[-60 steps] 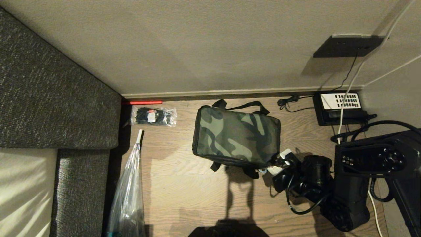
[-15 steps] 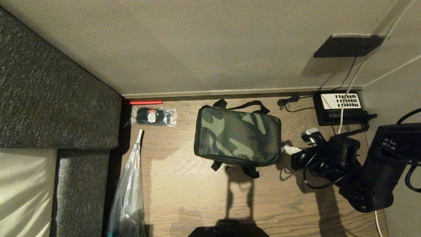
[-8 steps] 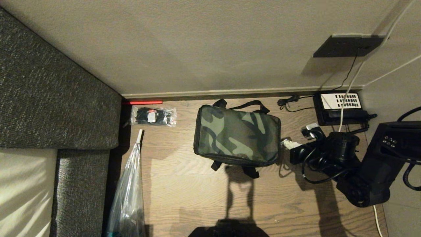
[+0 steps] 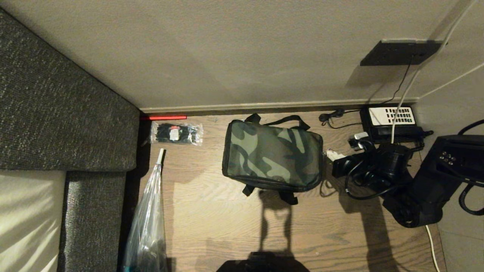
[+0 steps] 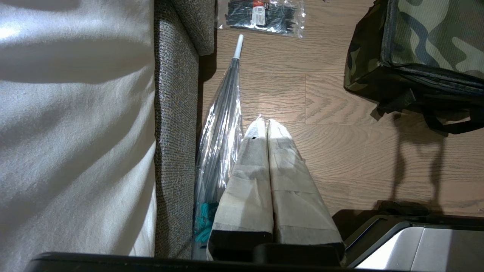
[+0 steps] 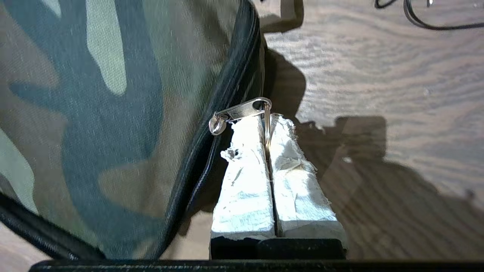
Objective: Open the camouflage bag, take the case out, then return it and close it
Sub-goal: Open the top of the storage box
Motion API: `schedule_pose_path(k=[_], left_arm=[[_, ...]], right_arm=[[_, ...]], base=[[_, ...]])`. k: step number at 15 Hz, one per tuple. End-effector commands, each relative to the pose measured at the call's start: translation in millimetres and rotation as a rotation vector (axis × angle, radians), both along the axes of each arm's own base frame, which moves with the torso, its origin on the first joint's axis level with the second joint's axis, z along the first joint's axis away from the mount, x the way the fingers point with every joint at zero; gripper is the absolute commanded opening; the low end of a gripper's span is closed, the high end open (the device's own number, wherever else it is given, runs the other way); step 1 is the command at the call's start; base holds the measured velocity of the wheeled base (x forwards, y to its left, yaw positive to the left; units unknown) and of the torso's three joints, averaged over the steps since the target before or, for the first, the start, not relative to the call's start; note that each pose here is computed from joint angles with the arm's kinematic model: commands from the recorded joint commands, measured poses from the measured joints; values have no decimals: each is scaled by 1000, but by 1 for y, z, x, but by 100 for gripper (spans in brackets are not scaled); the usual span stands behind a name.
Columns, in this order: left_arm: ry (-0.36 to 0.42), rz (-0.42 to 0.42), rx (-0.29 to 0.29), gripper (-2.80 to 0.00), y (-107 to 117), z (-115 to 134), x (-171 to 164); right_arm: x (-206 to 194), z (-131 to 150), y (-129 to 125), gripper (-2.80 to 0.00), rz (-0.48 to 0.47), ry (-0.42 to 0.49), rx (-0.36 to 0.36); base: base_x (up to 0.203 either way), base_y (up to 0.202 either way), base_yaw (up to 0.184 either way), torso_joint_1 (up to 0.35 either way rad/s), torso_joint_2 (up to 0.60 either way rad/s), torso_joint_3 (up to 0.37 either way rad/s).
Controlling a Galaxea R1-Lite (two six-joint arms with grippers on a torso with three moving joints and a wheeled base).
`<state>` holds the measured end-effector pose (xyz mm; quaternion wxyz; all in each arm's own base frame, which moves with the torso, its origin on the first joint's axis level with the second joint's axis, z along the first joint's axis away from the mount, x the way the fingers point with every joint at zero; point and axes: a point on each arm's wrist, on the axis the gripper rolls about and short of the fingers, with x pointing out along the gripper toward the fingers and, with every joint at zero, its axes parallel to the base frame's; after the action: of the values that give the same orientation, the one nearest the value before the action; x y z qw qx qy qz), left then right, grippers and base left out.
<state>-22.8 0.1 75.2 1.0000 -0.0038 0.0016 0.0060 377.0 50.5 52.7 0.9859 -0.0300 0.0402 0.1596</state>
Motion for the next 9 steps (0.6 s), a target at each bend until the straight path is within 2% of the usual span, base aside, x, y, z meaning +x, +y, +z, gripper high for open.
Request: schedule_pose_path(k=[1,9], left_arm=[[1,0,-2,-280,0,-1,0],[2,0,-1,-280,0,-1,0]], right_arm=[[5,4,0,-280,0,-23,17],[26,9,3,-280,1,-94,22]], base=[[0,0,0,0,0,0],[0,0,0,4,1,0]])
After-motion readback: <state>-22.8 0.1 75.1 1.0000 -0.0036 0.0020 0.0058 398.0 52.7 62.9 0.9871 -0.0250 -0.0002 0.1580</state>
